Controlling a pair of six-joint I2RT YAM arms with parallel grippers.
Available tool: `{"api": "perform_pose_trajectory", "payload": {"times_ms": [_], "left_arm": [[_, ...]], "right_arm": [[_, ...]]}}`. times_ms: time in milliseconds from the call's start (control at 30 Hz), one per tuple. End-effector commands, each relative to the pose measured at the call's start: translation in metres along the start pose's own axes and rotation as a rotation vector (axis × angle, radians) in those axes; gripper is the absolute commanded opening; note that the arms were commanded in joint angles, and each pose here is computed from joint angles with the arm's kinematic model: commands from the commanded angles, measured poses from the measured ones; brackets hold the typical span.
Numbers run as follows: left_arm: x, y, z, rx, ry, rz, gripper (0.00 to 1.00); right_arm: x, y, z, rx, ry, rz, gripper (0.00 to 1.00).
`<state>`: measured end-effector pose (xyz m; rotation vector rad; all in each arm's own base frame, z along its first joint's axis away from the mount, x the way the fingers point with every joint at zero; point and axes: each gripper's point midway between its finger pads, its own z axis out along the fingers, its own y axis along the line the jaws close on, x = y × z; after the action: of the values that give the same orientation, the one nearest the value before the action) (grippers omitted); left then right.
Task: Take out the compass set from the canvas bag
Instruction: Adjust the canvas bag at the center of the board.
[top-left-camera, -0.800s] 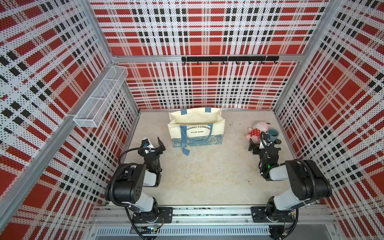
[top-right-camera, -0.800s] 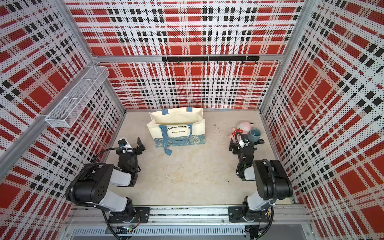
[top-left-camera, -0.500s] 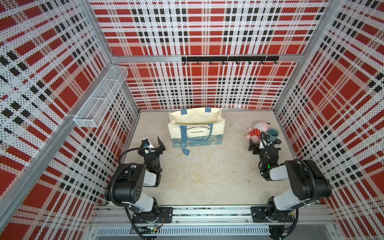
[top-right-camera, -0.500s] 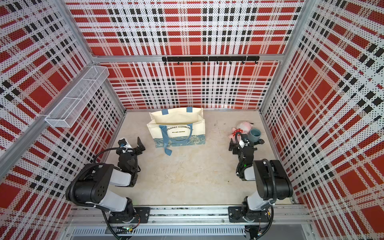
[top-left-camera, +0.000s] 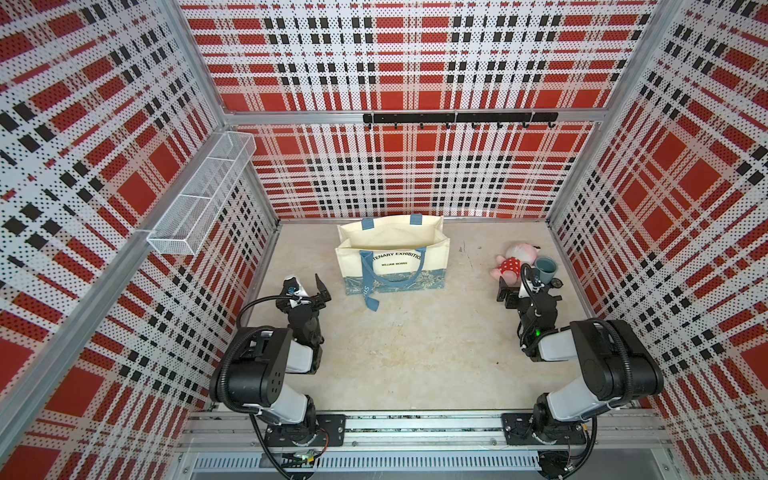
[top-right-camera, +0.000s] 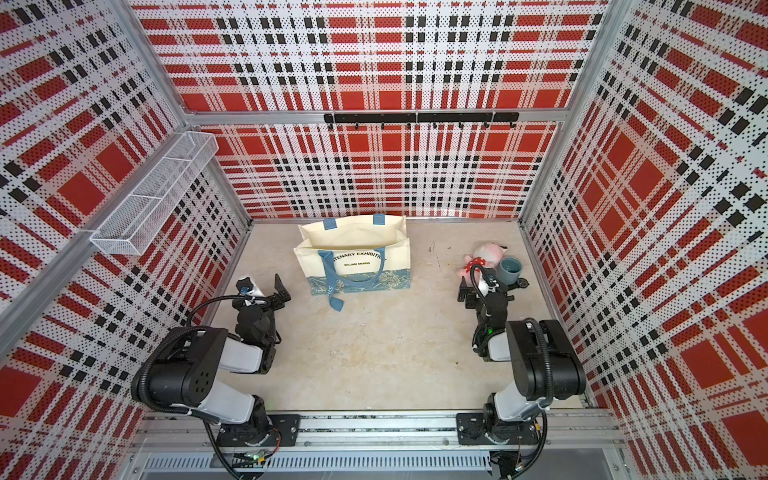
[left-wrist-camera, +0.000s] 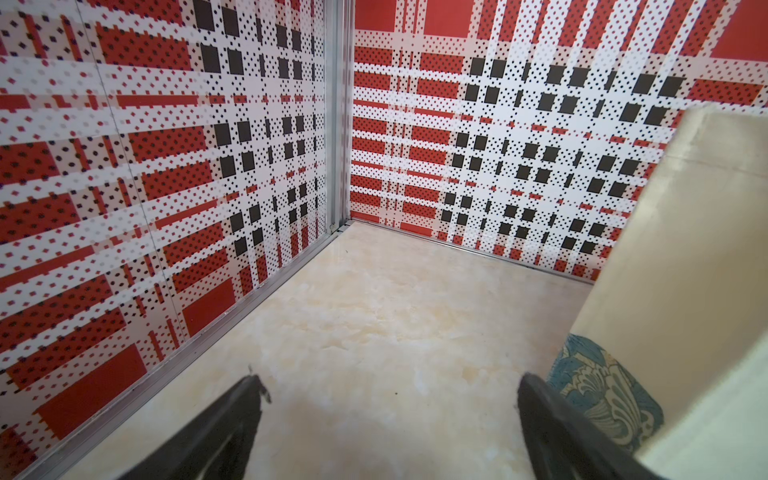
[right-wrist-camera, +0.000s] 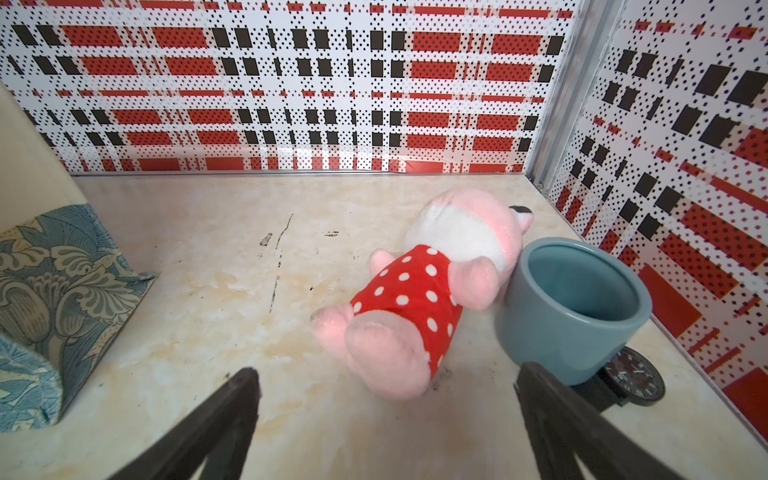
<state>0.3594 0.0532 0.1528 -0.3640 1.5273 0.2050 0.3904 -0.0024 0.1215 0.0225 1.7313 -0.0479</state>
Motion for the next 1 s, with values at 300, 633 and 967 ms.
{"api": "perform_pose_trajectory", "payload": {"times_ms": [300,633,967], "left_arm": [[-0.124,-0.098,0.022,0.186,0.083,0.051,0.98],[-0.163,-0.239,0.072,0.512,0.261,0.211,0.98],[-0.132,-0.261,0.082,0.545,0.322,0.305,0.98]], "right_arm": [[-0.079,0.082,-0.007,-0.173,0.129,0.221,1.0],[-0.135,0.215,0.003,-0.449,0.296,0.233,1.0],[-0.143,0.235,0.056,-0.267,0.354,0.092,1.0]]}}
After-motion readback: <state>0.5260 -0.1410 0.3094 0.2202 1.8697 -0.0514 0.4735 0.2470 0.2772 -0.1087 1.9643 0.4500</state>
